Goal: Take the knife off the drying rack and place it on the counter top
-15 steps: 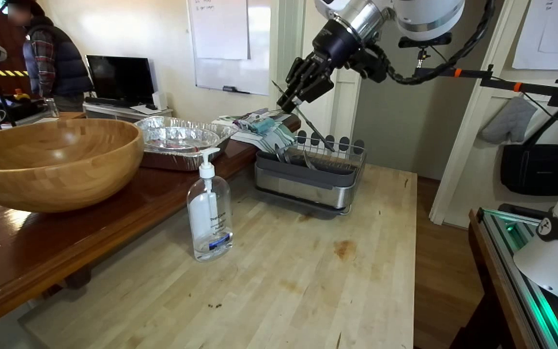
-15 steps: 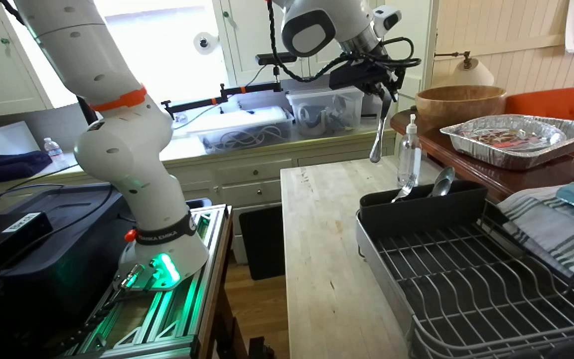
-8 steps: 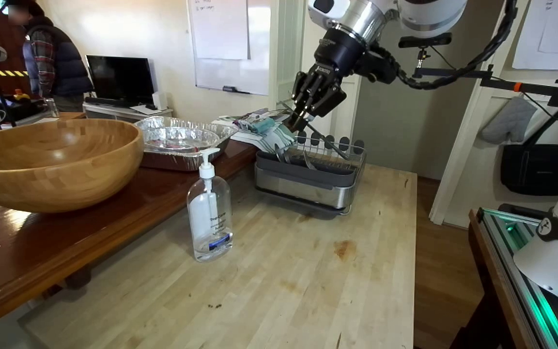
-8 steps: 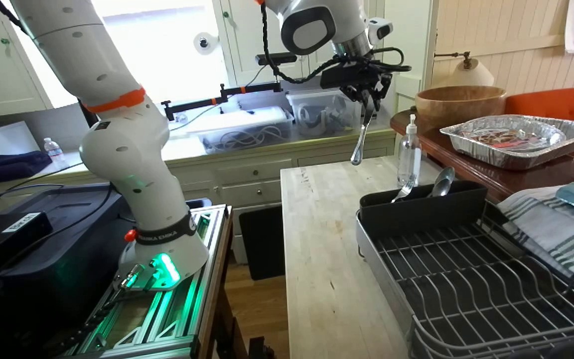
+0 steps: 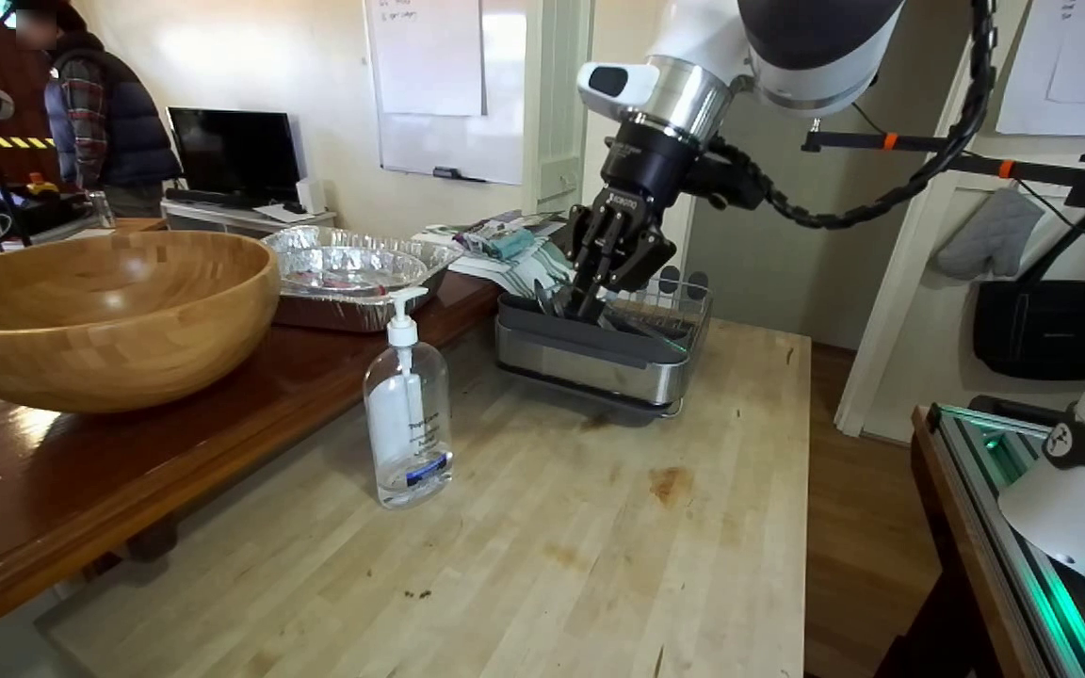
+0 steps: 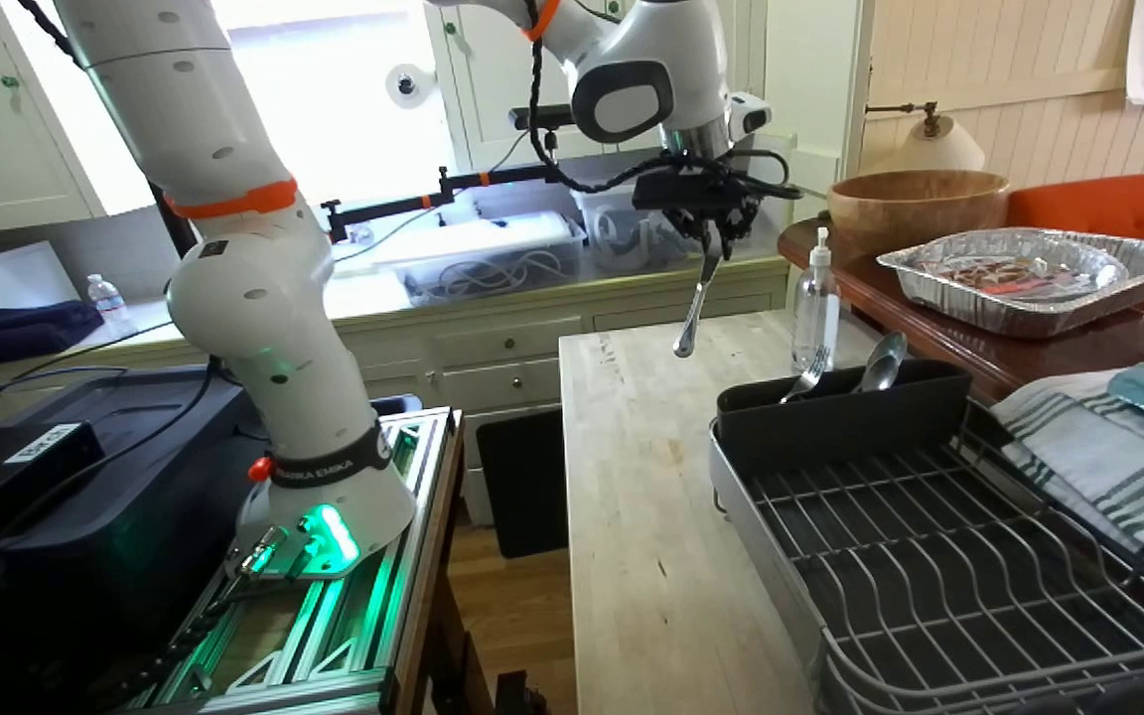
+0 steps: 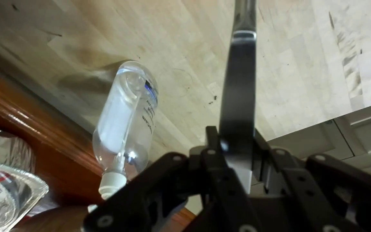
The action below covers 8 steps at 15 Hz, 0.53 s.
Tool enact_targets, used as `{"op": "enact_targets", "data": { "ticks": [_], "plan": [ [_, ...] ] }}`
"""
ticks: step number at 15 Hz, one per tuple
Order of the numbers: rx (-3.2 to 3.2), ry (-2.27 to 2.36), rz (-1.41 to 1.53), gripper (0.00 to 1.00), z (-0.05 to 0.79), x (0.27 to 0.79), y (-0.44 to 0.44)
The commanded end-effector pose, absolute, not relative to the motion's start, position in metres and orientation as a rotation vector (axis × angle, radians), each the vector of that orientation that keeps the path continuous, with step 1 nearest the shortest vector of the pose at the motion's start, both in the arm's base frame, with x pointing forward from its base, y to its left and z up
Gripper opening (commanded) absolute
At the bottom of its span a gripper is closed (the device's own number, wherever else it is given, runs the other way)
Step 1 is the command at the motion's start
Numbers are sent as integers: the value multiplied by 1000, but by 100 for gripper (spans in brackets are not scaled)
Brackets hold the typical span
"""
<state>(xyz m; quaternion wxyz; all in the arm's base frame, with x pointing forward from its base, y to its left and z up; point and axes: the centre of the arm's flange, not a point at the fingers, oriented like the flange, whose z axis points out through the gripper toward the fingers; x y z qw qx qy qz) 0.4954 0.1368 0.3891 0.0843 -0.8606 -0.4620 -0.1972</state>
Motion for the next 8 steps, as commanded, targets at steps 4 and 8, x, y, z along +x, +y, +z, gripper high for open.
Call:
{"op": "enact_targets", "data": {
  "ticks": [4, 8],
  "plan": [
    [-2555, -1396, -419, 6, 333, 516, 146],
    [-2562, -1455, -329, 6, 302, 527, 147]
  ]
}}
